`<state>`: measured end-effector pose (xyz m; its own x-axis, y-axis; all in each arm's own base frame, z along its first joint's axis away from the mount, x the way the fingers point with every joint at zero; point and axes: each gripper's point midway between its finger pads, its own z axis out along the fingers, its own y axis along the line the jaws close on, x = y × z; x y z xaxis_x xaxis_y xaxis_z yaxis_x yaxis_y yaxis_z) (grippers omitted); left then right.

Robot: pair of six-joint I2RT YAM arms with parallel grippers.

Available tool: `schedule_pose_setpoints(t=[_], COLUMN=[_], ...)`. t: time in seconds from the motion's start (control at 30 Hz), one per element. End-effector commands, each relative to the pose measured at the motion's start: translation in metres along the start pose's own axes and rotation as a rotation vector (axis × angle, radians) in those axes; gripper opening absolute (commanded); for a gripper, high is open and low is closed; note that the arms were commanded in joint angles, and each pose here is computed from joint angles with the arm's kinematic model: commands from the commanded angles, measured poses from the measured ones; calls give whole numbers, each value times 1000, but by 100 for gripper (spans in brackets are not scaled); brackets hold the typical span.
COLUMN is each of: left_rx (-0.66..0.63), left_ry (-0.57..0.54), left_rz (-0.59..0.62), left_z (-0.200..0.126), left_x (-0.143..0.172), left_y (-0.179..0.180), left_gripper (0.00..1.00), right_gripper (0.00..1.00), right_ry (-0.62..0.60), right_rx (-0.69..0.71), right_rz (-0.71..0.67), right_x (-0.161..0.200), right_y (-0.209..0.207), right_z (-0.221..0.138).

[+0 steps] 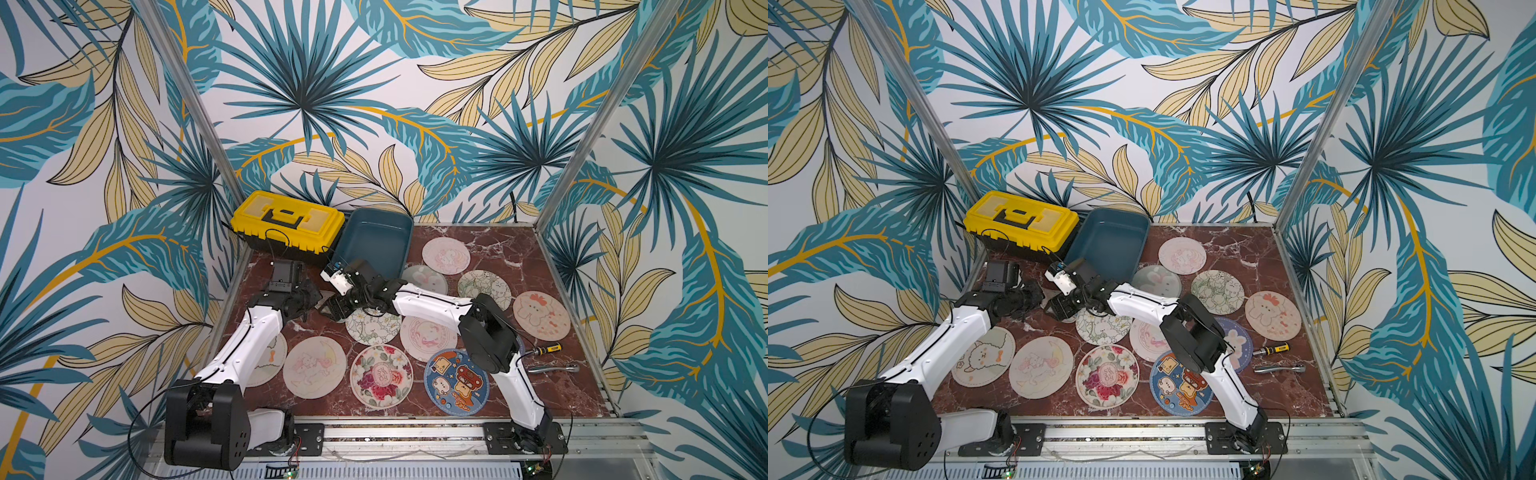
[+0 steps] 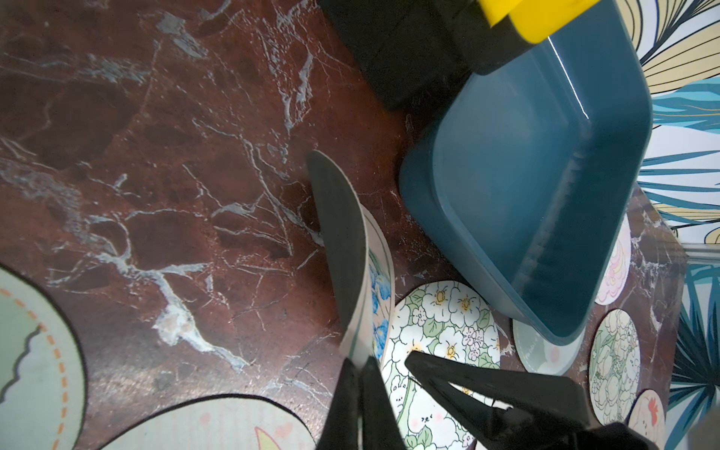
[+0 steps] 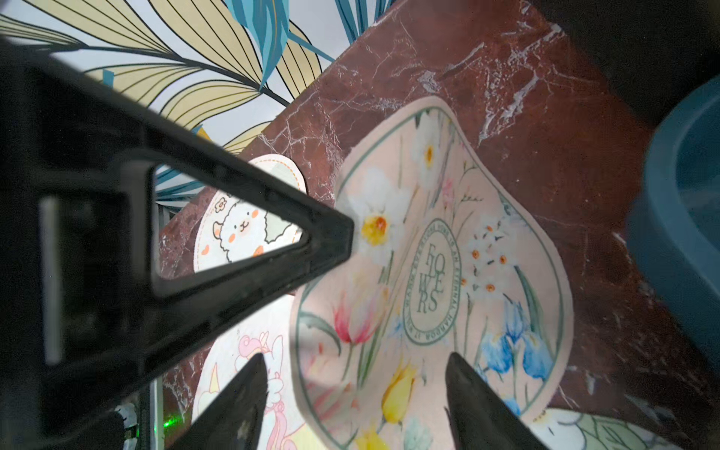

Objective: Put the coasters into the storage box
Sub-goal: Pick up the coaster from the center of the board.

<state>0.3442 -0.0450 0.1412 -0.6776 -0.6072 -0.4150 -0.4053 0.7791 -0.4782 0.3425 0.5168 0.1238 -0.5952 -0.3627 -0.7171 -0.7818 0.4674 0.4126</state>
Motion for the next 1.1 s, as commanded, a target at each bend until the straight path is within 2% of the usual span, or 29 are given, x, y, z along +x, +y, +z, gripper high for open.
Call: schedule_pose_setpoints(t=[0.0,0.1,0.17,0.27,0.43,0.5,0.57,0.63,0.77,0.83,1.07], left_rx=[58,74,82,83,66,58,46,38,25,19,14], left_ry=[-38,-42,-45,-49,-58,-68,-79,-95,-131,-150,-212], left_rz=[23,24,24,25,21,20,18,13,-2,-8,-23], left_z=[-18,-21,-24,-24,-23,-24,-24,-27,-31,-34,-42], left_x=[-13,-14,-14,-15,-15,-16,-18,-20,-27,-29,-36], left_y=[-19,-23,-24,-25,-20,-19,-16,-14,-9,-6,-1], left_gripper=[0,0,0,0,0,0,2,25,77,98,99], right_gripper=[67,62,56,41,8,0,0,0,0,0,0], right_ry=[-31,-35,-46,-64,-96,-105,-112,-119,-128,-129,-163], right_rx=[-30,-19,1,22,51,56,63,75,122,161,263], right_rz=[5,11,17,17,10,4,-1,-5,-15,-26,-89], right_x=[-8,-9,-10,-14,-21,-23,-25,-27,-29,-30,-44], right_y=[6,3,-2,-5,-8,-8,-7,-7,-11,-14,-16], right_z=[8,12,13,13,8,5,1,-4,-17,-25,-64])
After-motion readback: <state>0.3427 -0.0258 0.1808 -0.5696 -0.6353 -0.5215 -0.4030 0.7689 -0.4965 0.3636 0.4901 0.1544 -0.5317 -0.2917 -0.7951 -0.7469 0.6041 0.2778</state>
